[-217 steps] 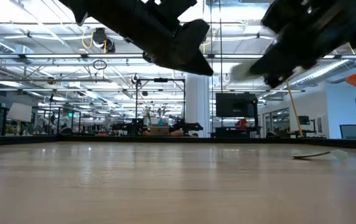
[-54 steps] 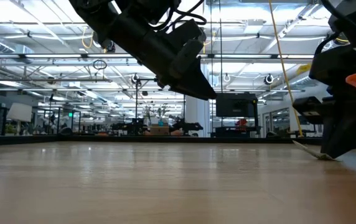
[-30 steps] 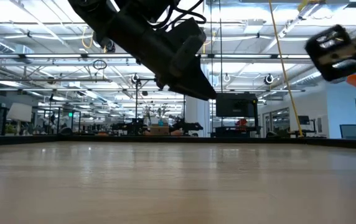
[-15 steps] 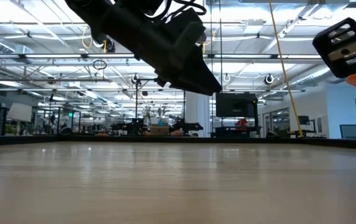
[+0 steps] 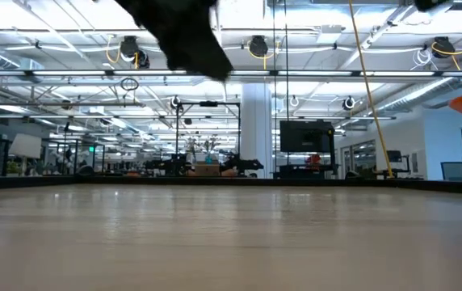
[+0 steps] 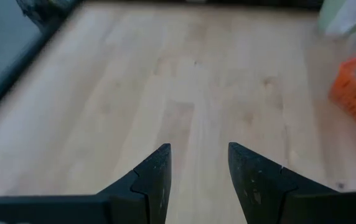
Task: Pick and place Stevia / Truvia into bins
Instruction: Return to Home Position
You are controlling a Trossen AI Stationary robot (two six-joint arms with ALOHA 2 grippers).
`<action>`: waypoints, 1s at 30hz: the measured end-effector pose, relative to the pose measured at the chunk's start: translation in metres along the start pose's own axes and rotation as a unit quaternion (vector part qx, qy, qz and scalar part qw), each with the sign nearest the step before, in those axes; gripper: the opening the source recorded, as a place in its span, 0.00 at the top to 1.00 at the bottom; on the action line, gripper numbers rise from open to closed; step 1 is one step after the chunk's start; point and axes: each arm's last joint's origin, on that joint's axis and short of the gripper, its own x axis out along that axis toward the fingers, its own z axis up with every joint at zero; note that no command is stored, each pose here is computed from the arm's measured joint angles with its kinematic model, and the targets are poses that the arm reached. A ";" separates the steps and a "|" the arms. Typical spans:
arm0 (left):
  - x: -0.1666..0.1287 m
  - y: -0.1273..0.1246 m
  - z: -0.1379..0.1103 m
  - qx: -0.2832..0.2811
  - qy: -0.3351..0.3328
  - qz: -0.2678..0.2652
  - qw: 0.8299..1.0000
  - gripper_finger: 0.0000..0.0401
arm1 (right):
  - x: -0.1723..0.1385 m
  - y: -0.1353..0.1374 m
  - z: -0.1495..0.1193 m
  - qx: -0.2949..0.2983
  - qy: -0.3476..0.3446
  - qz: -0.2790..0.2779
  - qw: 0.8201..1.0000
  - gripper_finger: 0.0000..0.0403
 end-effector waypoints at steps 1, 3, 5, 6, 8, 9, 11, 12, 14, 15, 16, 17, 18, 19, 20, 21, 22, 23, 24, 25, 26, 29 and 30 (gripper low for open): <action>-0.012 0.003 0.004 0.000 -0.008 -0.001 1.000 0.59 | -0.007 -0.001 0.003 0.002 -0.013 0.002 1.000 0.74; -0.038 0.009 0.009 0.002 -0.013 -0.002 1.000 0.59 | -0.020 -0.002 0.008 0.006 -0.039 0.006 0.999 0.74; -0.058 0.013 0.012 -0.002 -0.020 -0.006 1.000 0.59 | -0.031 -0.003 0.012 0.010 -0.064 0.010 0.998 0.75; -0.068 0.016 0.013 -0.007 -0.024 -0.008 1.000 0.59 | -0.036 -0.004 0.014 0.012 -0.072 0.012 0.997 0.75; -0.087 0.022 0.011 -0.018 -0.016 -0.006 1.000 0.59 | -0.043 -0.004 0.016 0.014 -0.088 0.013 0.996 0.75; -0.096 0.024 0.011 -0.027 -0.020 -0.007 0.999 0.59 | -0.047 -0.005 0.016 0.013 -0.094 0.008 0.996 0.75; -0.114 0.030 0.009 -0.039 -0.021 -0.007 0.999 0.59 | -0.054 -0.010 0.018 0.014 -0.108 -0.022 0.994 0.75; -0.123 0.033 0.006 -0.042 -0.016 -0.007 0.999 0.59 | -0.059 -0.013 0.018 0.016 -0.113 -0.039 0.993 0.75; -0.139 0.036 0.004 -0.043 -0.020 -0.010 0.999 0.59 | -0.068 -0.020 0.014 0.018 -0.107 -0.070 0.992 0.75; -0.148 0.038 0.000 -0.043 -0.018 -0.009 0.999 0.59 | -0.072 -0.024 0.011 0.019 -0.109 -0.083 0.990 0.75; -0.155 0.040 -0.004 -0.046 -0.018 -0.003 0.999 0.59 | -0.076 -0.028 0.008 0.019 -0.115 -0.097 0.988 0.75; -0.161 0.041 -0.006 -0.051 -0.028 0.001 0.998 0.59 | -0.080 -0.031 0.005 0.019 -0.124 -0.107 0.986 0.75; -0.166 0.042 -0.010 -0.055 -0.040 0.003 0.998 0.59 | -0.084 -0.035 0.000 0.018 -0.132 -0.117 0.984 0.75; -0.170 0.042 -0.016 -0.057 -0.044 0.005 0.997 0.59 | -0.088 -0.037 -0.005 0.017 -0.140 -0.124 0.982 0.75; -0.172 0.043 -0.024 -0.056 -0.046 0.006 0.997 0.59 | -0.091 -0.040 -0.010 0.017 -0.151 -0.129 0.980 0.75; -0.172 0.043 -0.032 -0.057 -0.054 0.008 0.997 0.59 | -0.094 -0.042 -0.016 0.018 -0.164 -0.134 0.977 0.75; -0.172 0.043 -0.038 -0.060 -0.068 0.006 0.996 0.59 | -0.096 -0.044 -0.023 0.018 -0.173 -0.134 0.976 0.75; -0.171 0.043 -0.046 -0.062 -0.080 0.003 0.995 0.59 | -0.098 -0.046 -0.031 0.018 -0.184 -0.127 0.974 0.75; -0.169 0.043 -0.055 -0.064 -0.089 -0.002 0.994 0.59 | -0.100 -0.048 -0.038 0.020 -0.198 -0.122 0.972 0.75; -0.168 0.044 -0.063 -0.067 -0.098 -0.008 0.993 0.59 | -0.101 -0.049 -0.046 0.023 -0.212 -0.114 0.970 0.75; -0.167 0.045 -0.071 -0.072 -0.109 -0.017 0.991 0.59 | -0.101 -0.050 -0.054 0.029 -0.222 -0.107 0.969 0.75; -0.167 0.051 -0.097 -0.090 -0.125 -0.031 0.988 0.59 | -0.098 -0.054 -0.079 0.052 -0.241 -0.101 0.964 0.75; -0.168 0.053 -0.104 -0.096 -0.138 -0.036 0.985 0.59 | -0.097 -0.056 -0.086 0.062 -0.244 -0.103 0.962 0.75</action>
